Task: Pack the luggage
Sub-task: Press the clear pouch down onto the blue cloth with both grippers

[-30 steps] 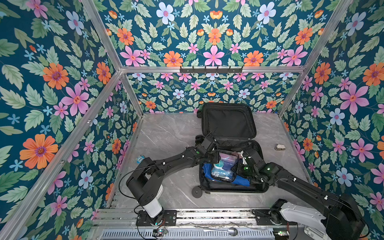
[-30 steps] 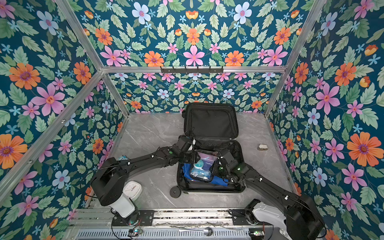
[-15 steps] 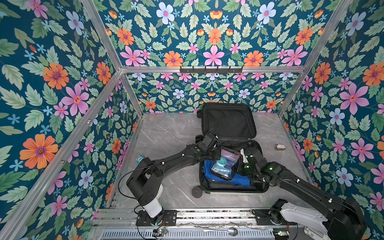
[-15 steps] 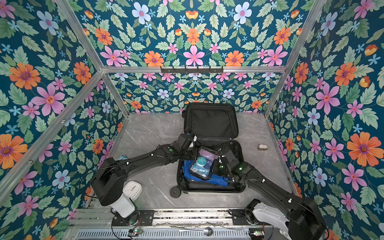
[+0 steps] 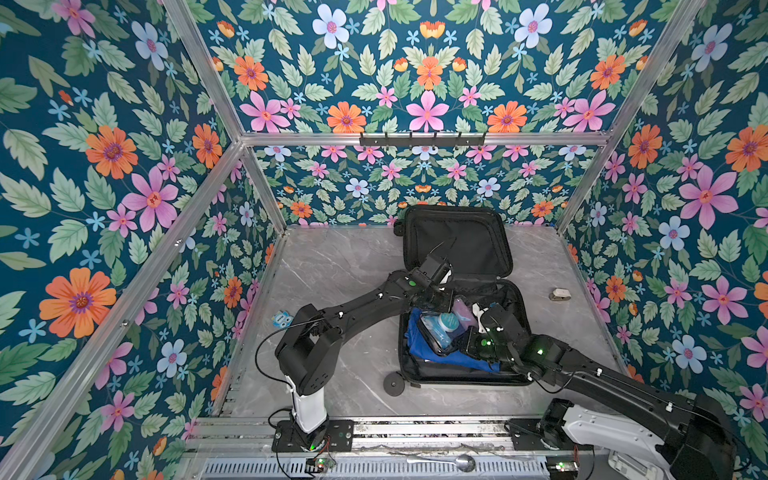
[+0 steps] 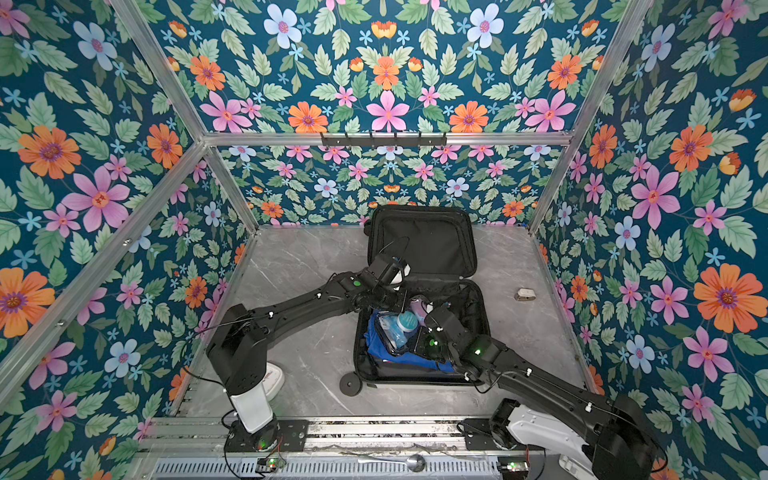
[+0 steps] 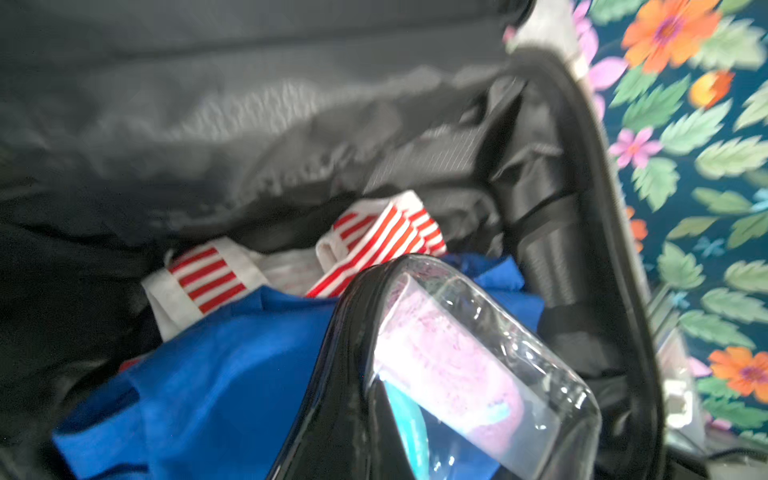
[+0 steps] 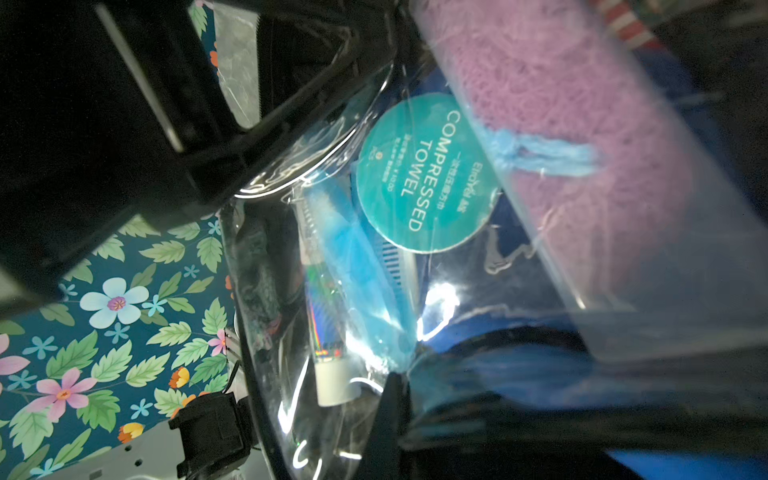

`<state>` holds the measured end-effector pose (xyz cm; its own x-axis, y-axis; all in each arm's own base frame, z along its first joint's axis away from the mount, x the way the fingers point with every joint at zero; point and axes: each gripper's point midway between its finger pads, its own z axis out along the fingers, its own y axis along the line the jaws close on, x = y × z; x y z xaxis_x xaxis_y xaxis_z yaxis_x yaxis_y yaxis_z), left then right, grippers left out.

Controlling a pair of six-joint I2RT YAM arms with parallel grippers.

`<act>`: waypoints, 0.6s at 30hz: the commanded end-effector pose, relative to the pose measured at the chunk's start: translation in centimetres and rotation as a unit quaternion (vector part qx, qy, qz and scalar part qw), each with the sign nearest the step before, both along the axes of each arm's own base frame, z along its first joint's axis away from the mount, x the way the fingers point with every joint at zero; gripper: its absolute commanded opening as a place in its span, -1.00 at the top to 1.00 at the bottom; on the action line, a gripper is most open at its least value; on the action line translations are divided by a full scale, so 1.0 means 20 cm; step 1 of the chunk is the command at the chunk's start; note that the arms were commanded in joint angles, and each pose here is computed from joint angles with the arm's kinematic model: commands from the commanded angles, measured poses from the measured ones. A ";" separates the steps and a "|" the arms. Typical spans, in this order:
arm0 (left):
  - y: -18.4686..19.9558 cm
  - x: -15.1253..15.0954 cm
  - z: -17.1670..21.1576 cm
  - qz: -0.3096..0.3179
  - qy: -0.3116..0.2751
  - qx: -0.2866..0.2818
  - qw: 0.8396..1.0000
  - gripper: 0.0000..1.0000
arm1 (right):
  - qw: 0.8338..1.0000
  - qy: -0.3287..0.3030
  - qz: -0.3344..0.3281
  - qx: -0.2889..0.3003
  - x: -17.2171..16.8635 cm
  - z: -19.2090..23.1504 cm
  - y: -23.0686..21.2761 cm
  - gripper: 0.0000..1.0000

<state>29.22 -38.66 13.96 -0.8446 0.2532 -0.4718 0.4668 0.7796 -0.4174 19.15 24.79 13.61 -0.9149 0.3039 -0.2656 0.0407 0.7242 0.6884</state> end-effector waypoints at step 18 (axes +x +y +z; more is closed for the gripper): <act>-0.11 0.10 -0.06 -0.075 -0.068 -0.020 0.995 1.00 | 0.995 -0.007 0.094 0.017 -0.11 0.12 0.25 -0.15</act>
<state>31.03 -39.69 11.76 -0.7697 0.3390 -0.5409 0.5761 0.7340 -0.3597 17.16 30.12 15.18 -0.9578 0.1708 -0.2310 -0.0514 0.6893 0.7227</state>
